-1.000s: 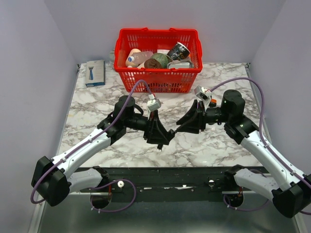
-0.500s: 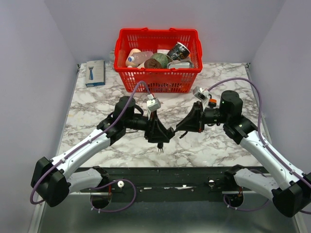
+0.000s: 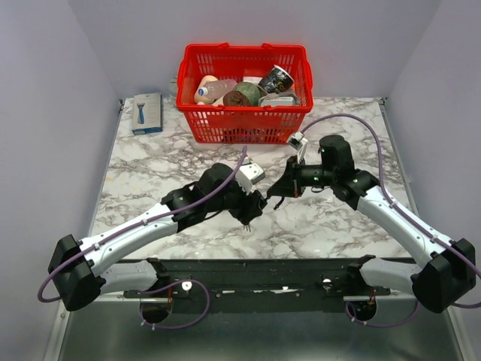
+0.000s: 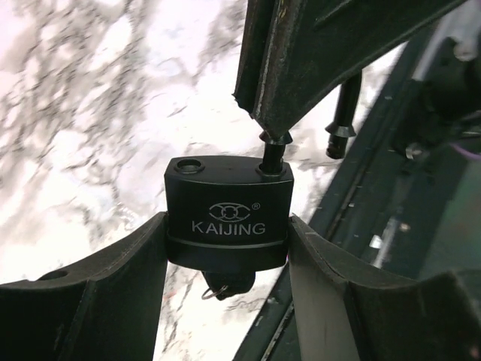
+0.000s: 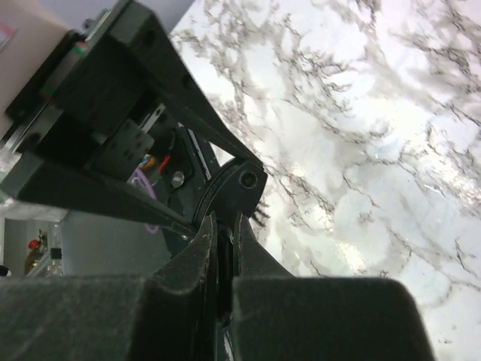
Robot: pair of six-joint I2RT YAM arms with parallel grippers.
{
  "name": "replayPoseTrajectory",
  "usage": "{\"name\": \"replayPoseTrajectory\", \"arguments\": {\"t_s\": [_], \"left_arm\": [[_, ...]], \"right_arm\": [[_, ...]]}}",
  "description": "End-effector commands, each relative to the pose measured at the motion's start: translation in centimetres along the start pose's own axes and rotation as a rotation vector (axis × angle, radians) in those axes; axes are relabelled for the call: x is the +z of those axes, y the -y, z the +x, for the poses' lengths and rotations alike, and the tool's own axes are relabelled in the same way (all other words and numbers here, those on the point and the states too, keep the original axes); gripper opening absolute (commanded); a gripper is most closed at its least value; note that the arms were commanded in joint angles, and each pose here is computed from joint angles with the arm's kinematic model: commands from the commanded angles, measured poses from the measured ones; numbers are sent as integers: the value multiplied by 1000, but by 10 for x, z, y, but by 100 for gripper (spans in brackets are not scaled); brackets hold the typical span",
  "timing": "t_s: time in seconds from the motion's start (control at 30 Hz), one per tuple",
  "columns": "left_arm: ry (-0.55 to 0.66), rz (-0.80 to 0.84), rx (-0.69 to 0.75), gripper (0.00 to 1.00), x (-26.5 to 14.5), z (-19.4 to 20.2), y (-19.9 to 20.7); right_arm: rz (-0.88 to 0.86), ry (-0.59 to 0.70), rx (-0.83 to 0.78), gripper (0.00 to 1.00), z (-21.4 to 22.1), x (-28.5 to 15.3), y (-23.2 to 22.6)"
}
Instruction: Unlock with the key
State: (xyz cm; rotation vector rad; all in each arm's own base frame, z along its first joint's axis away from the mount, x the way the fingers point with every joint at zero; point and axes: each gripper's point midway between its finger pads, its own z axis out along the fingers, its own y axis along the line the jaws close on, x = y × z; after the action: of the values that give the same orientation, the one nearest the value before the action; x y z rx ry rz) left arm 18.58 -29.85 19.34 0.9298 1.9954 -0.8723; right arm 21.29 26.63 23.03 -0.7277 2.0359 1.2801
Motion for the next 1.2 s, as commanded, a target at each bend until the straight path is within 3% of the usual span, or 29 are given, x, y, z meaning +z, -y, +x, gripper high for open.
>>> {"name": "replayPoseTrajectory", "arguments": {"t_s": [0.0, 0.2, 0.27, 0.3, 0.4, 0.5, 0.7, 0.77, 1.17], "left_arm": [[53, -389, -61, 0, -10, -20, -51], [6, -454, -93, 0, -3, -9, -49], [10, -456, -136, 0, -1, -6, -48], [6, -457, -151, 0, 1, -3, -48], [-2, -468, -223, 0, 8, 7, -49], [-41, -472, -288, 0, 20, 20, -49], [-134, -583, -334, 0, 34, 40, -65], [-192, -675, -339, 0, 36, 54, -79], [-265, -720, -362, 0, 63, 66, -87]], "right_arm": [[144, 2, 51, 1, -7, 3, 26], [246, -16, 116, 4, 3, 10, 53], [292, -16, 129, 20, 6, 9, 63], [328, -9, 136, 38, 7, 8, 70], [413, 11, 153, 66, 10, 2, 86], [517, 49, 176, 75, 13, -12, 104], [718, 145, 185, 81, 19, -49, 130], [743, 153, 179, 82, 21, -56, 131], [810, 140, 120, 84, 43, -76, 134]]}}
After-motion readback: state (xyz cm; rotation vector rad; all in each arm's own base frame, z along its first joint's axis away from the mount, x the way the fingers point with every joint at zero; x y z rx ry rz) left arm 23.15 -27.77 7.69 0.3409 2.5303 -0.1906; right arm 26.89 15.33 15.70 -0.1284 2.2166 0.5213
